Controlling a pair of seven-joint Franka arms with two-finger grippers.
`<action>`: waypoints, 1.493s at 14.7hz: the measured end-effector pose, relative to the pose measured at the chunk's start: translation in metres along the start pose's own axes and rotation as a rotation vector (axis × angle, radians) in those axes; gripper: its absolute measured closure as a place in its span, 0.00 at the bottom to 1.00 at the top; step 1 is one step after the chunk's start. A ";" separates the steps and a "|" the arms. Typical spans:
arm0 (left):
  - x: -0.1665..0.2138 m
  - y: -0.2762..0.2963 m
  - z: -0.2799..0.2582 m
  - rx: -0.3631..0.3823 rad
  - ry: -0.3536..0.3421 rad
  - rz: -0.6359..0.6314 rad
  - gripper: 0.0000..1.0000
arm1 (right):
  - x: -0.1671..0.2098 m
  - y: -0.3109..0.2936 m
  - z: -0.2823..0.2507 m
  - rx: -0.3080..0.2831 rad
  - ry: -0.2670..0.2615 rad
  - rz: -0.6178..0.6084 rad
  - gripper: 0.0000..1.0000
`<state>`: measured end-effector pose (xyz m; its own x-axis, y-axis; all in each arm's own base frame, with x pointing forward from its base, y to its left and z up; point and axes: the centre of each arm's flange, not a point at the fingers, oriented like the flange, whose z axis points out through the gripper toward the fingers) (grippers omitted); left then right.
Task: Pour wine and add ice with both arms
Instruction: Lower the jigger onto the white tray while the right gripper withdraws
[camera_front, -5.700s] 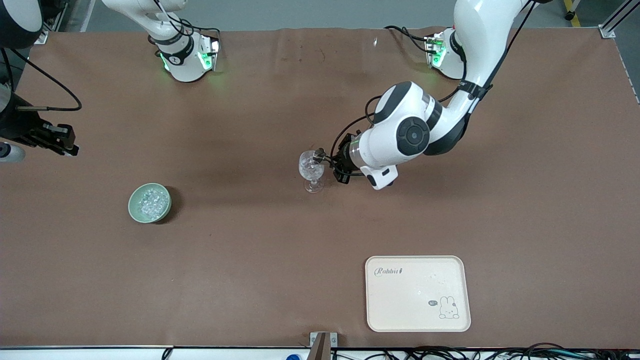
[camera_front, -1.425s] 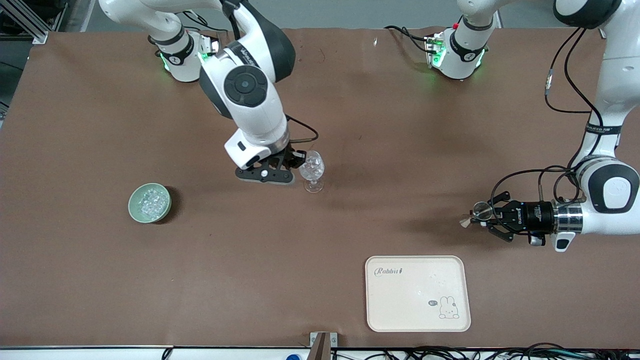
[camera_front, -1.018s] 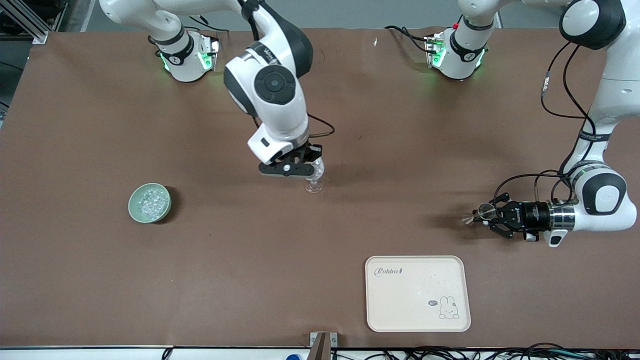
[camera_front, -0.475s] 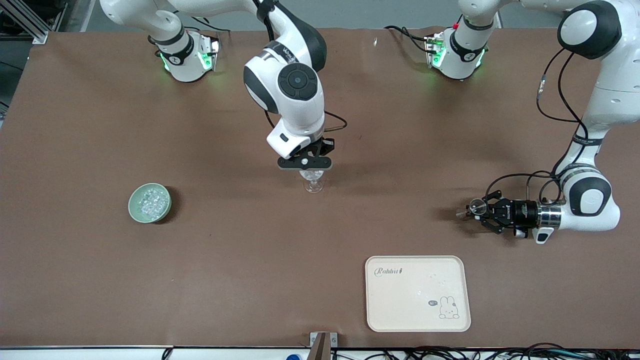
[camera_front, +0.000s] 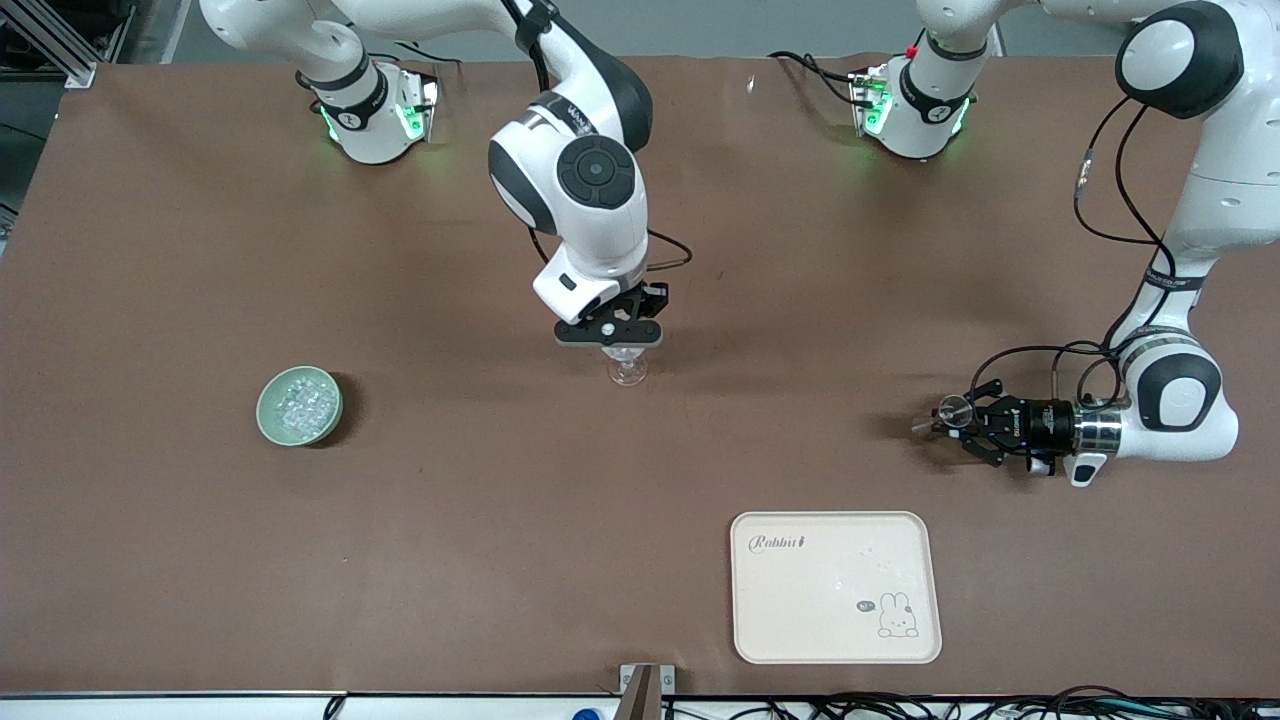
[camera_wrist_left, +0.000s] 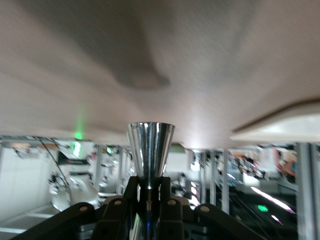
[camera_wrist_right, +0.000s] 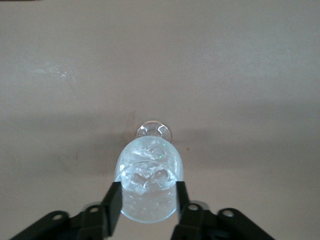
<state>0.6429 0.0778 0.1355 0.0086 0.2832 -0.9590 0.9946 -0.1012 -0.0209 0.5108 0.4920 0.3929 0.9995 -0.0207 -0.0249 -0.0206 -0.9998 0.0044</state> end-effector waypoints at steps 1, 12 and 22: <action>-0.002 0.003 0.000 -0.025 -0.016 -0.003 0.79 | 0.001 0.001 0.000 -0.003 0.002 0.000 0.44; -0.023 0.083 0.014 -0.382 0.030 -0.020 0.79 | 0.097 0.151 -0.082 0.024 0.093 0.099 0.00; -0.008 0.117 0.077 -0.512 0.014 -0.061 0.79 | 0.124 0.485 -0.161 0.000 0.150 0.078 0.00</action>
<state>0.7514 -0.0098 0.1193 -0.0534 0.2875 -0.9563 0.9164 0.3945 0.0674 0.6287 0.0048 0.5526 0.9874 -0.0970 0.1247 -0.0978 -0.9952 0.0001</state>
